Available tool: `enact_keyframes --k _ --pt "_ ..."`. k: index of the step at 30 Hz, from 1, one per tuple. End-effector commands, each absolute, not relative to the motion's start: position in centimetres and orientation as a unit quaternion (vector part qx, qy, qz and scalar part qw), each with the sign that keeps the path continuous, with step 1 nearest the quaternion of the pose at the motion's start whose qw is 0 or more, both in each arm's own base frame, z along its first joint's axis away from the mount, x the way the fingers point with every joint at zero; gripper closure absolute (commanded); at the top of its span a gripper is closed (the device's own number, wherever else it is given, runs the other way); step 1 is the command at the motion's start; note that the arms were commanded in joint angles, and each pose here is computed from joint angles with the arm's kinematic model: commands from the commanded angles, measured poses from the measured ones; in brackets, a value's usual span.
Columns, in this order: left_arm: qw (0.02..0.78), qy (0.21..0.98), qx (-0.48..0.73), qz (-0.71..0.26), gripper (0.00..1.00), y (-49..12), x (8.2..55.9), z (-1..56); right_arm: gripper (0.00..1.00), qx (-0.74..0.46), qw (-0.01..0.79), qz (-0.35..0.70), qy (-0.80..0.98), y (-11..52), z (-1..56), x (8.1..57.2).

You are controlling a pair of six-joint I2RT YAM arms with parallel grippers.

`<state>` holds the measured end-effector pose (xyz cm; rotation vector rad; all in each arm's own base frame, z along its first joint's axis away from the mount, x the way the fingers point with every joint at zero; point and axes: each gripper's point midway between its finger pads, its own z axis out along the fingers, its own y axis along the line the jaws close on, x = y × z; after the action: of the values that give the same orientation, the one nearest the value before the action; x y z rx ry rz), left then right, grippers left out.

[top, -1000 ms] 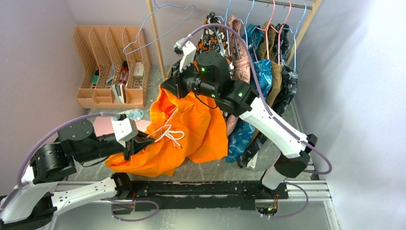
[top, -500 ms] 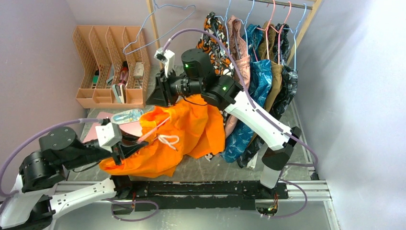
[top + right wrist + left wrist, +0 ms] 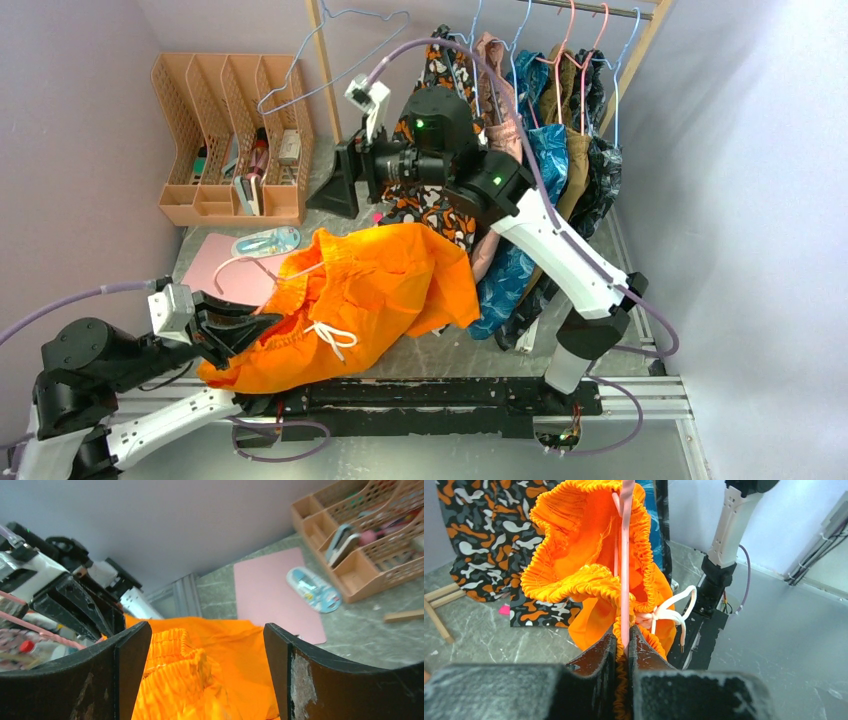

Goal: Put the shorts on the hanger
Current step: Hang the shorts on the hanger.

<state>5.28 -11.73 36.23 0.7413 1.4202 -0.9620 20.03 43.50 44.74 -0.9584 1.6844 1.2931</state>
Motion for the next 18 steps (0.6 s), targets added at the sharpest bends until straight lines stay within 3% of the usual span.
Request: enact_keyframes --k 1,7,10,18 --pt "0.631 0.596 0.240 -0.434 0.93 -10.3 6.2 38.3 0.12 -0.357 0.481 0.486 0.637 39.6 50.1 21.3" --pt "0.669 0.567 0.188 -0.443 0.93 -7.7 6.1 40.1 0.11 -0.301 0.610 0.441 0.585 32.3 52.9 20.3" --pt "0.677 0.556 0.184 -0.445 0.93 -6.8 5.7 41.0 0.12 -0.271 0.651 0.416 0.574 28.8 50.8 19.7" --pt "0.677 0.550 0.214 -0.439 0.93 -6.5 4.9 42.9 0.20 -0.323 0.625 0.353 0.617 27.5 40.8 19.5"
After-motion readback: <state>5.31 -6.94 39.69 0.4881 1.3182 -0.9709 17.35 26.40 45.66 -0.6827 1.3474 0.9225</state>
